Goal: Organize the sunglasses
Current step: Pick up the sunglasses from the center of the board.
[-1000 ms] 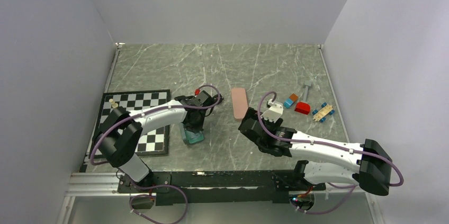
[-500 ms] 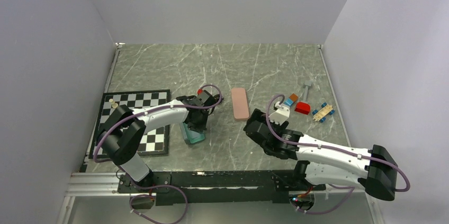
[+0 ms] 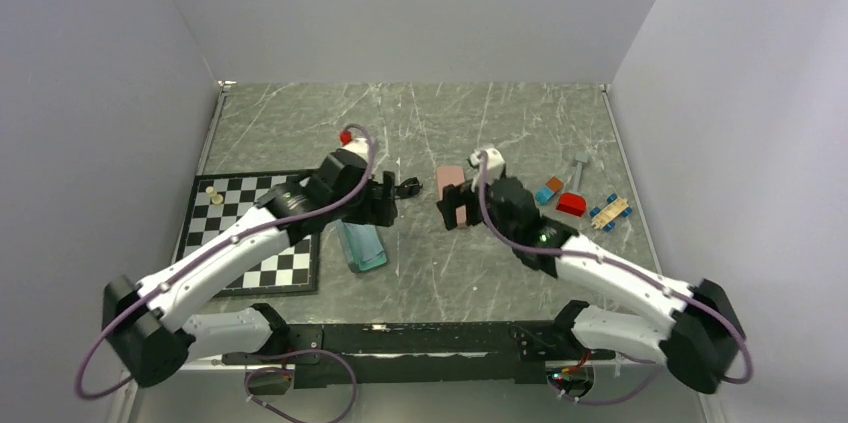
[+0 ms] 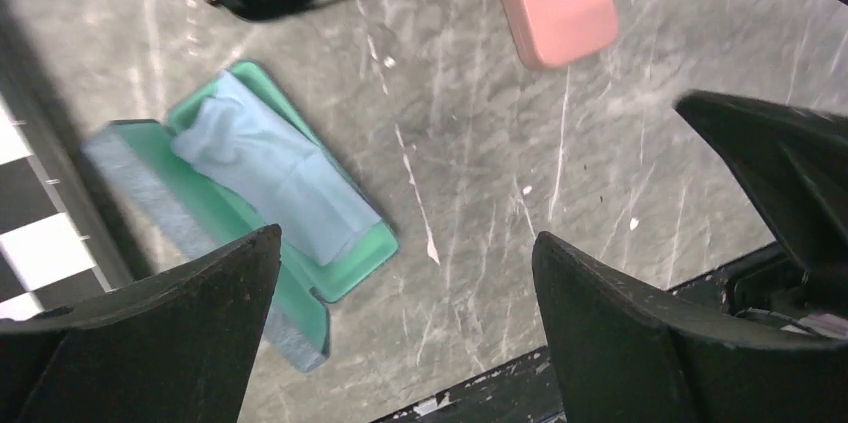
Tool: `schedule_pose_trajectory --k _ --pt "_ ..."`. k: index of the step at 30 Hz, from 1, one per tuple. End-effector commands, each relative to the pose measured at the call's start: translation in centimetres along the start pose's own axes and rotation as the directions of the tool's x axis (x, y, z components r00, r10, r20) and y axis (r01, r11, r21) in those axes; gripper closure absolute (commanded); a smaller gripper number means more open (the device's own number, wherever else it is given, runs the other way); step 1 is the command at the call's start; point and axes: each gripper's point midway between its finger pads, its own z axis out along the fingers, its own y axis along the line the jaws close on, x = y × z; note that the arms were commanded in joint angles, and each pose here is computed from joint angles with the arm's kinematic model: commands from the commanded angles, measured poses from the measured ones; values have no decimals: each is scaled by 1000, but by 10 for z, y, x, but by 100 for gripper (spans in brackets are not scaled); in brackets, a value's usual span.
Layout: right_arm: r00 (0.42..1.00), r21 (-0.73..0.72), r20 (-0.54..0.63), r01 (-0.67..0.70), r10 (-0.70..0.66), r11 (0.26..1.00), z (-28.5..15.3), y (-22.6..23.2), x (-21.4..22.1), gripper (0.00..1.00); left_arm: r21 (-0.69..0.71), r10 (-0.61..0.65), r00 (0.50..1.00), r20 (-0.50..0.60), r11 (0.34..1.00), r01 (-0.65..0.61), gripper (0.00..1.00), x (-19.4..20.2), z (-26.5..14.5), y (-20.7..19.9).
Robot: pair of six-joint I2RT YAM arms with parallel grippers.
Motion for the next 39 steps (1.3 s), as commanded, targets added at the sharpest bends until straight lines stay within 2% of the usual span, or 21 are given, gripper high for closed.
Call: schedule_pose_trajectory --k 1,6,8,11,13,16,19,22,31,34,36,38,39 --pt "926 -428 139 375 -350 822 35 50 -43 1 -116 -97 990 104 987 109 1 -13 -16 43" --pt "822 -634 51 466 -567 618 93 65 -16 8 -185 -310 939 147 924 334 1 4 -11 102" --pt "783 -685 -14 446 -622 576 116 66 1 11 -169 -382 910 162 898 407 1 10 -6 115" --pt "728 -708 -121 413 -675 573 154 59 34 15 -91 -475 864 168 865 493 1 17 1 125" --pt "687 -716 -140 428 -713 552 170 57 49 16 -43 -486 858 168 866 499 1 22 5 124" --pt "651 -746 -138 428 -747 511 184 60 66 16 -61 -481 859 177 865 497 1 27 4 129" --pt "626 -742 -158 435 -764 510 197 59 80 16 -52 -486 855 180 864 502 1 30 5 129" --pt "624 -727 -161 448 -764 520 209 57 90 16 7 -484 861 153 872 489 1 32 9 119" --pt "646 -700 -139 472 -751 536 227 66 85 23 -15 -474 869 142 877 480 1 40 14 123" --pt "644 -717 -147 454 -751 529 227 74 88 33 -34 -472 869 150 876 482 1 41 13 127" --pt "631 -716 -167 451 -757 533 227 73 93 48 -46 -474 866 159 873 486 1 42 13 129" --pt "629 -699 -180 459 -757 548 228 70 93 69 -50 -478 863 162 869 491 1 43 14 130" --pt "626 -692 -184 465 -758 552 227 69 93 74 -49 -480 862 162 869 492 1 43 15 131"
